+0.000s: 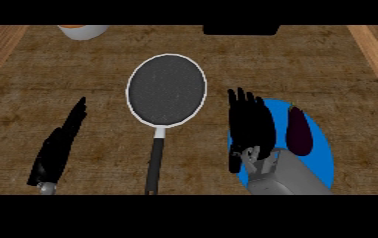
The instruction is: Pick the sweet potato from the plate and place it in the pan
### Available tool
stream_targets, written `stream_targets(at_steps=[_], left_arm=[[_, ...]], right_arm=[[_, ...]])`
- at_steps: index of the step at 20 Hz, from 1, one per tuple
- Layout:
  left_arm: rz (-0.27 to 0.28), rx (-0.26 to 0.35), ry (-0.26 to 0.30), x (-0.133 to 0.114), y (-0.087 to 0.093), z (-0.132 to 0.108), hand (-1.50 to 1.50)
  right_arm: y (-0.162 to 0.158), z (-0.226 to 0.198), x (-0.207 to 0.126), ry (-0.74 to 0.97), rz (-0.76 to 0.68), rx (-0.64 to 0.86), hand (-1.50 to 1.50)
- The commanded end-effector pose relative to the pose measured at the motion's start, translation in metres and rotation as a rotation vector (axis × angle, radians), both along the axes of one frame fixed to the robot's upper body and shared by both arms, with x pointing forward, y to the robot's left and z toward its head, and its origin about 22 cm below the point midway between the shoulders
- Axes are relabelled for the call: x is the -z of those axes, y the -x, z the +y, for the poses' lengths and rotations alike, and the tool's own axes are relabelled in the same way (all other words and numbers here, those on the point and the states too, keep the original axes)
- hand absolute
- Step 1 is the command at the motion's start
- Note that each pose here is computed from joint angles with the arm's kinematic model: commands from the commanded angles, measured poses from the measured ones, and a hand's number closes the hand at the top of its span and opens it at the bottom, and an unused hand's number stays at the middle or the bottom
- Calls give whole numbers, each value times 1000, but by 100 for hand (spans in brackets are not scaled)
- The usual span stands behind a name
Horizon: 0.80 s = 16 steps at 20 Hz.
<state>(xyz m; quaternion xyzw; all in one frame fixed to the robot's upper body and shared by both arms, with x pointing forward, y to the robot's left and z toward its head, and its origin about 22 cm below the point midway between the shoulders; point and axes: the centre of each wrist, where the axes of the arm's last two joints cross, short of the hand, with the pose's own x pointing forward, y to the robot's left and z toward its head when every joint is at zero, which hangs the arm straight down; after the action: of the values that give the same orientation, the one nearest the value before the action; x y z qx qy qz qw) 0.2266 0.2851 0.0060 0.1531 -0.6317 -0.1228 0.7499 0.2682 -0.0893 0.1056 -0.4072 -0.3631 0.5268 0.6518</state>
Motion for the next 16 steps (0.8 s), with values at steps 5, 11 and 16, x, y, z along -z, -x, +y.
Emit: stream_targets(at_steps=[5, 11, 16], left_arm=[[-1, -19, 8, -9, -7, 3, 0], [7, -18, 1, -3, 7, -2, 0], [0, -29, -9, -7, 6, 1, 0]], right_arm=[[-9, 29, 6, 244, 164, 147, -150], [-8, 40, 15, 291, 178, 182, -150], [-12, 33, 21, 340, 223, 210, -150]])
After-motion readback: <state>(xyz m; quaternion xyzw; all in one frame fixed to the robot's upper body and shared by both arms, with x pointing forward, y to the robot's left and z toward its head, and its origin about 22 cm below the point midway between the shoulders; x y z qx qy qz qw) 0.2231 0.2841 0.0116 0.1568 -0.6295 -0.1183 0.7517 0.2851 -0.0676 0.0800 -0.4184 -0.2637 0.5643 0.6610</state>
